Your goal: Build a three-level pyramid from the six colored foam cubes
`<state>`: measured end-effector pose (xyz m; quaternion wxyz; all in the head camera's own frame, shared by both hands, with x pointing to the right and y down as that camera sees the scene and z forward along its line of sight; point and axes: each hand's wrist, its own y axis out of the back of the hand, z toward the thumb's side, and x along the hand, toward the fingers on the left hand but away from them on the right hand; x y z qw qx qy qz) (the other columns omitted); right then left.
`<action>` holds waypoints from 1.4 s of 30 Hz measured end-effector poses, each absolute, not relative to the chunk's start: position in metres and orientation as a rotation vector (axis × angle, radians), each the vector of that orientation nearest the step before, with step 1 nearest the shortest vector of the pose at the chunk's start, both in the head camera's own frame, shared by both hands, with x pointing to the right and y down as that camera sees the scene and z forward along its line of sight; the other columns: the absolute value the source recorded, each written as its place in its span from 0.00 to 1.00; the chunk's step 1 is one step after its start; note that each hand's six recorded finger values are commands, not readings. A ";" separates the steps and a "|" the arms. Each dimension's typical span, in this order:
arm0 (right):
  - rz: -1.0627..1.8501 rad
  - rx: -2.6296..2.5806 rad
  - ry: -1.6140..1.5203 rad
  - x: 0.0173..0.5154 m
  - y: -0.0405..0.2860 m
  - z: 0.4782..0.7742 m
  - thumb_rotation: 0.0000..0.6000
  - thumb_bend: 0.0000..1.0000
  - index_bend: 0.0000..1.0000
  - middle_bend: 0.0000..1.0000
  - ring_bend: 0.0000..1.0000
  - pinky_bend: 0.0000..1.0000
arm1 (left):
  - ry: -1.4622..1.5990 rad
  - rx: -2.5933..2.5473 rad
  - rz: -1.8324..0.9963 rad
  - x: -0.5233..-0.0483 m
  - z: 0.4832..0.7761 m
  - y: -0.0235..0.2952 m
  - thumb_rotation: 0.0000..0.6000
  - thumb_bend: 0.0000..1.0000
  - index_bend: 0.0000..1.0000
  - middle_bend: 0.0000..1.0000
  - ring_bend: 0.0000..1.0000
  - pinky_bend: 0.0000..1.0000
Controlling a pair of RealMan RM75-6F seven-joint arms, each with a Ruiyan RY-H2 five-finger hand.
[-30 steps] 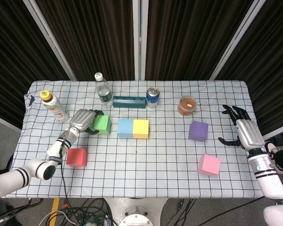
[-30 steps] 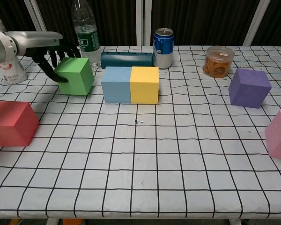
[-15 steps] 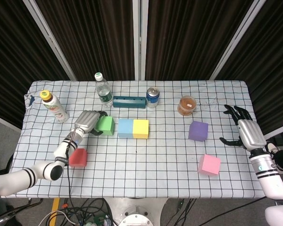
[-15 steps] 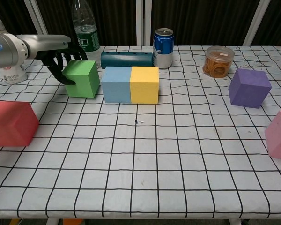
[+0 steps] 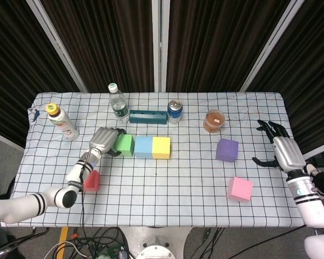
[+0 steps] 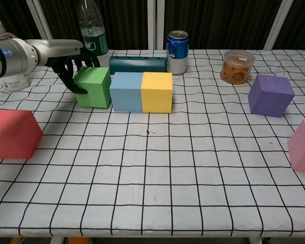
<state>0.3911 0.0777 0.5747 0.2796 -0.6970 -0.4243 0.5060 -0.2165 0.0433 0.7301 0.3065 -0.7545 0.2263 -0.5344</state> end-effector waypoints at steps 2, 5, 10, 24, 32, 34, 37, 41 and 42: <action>1.358 -1.868 -1.137 0.391 0.078 0.575 1.00 0.10 0.00 0.20 0.00 0.00 | 0.597 -1.996 -1.417 -0.215 0.731 0.043 1.00 0.23 0.29 0.36 0.35 0.40; 1.358 -1.867 -1.139 0.392 0.077 0.574 1.00 0.10 0.00 0.20 0.00 0.00 | 0.594 -1.996 -1.420 -0.213 0.731 0.044 1.00 0.23 0.29 0.36 0.35 0.40; 1.359 -1.865 -1.142 0.393 0.077 0.574 1.00 0.10 0.00 0.20 0.00 0.00 | 0.593 -1.992 -1.430 -0.211 0.733 0.044 1.00 0.23 0.29 0.36 0.35 0.40; 1.361 -1.864 -1.146 0.395 0.076 0.574 1.00 0.10 0.00 0.20 0.00 0.00 | 0.588 -1.986 -1.445 -0.207 0.735 0.045 1.00 0.23 0.29 0.34 0.35 0.40; 1.363 -1.868 -1.143 0.395 0.076 0.576 1.00 0.10 0.00 0.20 0.00 0.00 | 0.574 -1.982 -1.451 -0.206 0.737 0.047 1.00 0.23 0.28 0.33 0.35 0.39; 1.363 -1.868 -1.144 0.395 0.075 0.576 1.00 0.10 0.00 0.20 0.00 0.00 | 0.571 -1.983 -1.451 -0.205 0.737 0.047 1.00 0.23 0.27 0.32 0.35 0.39; 1.363 -1.868 -1.145 0.395 0.075 0.577 1.00 0.10 0.00 0.20 0.00 0.00 | 0.561 -1.982 -1.454 -0.205 0.738 0.048 1.00 0.23 0.24 0.30 0.35 0.39; 1.362 -1.868 -1.148 0.396 0.075 0.577 1.00 0.10 0.00 0.20 0.00 0.00 | 0.551 -1.983 -1.457 -0.204 0.739 0.049 1.00 0.22 0.20 0.27 0.35 0.38; 1.363 -1.868 -1.147 0.396 0.075 0.577 1.00 0.10 0.00 0.20 0.00 0.00 | 0.548 -1.982 -1.458 -0.204 0.739 0.049 1.00 0.22 0.19 0.26 0.35 0.38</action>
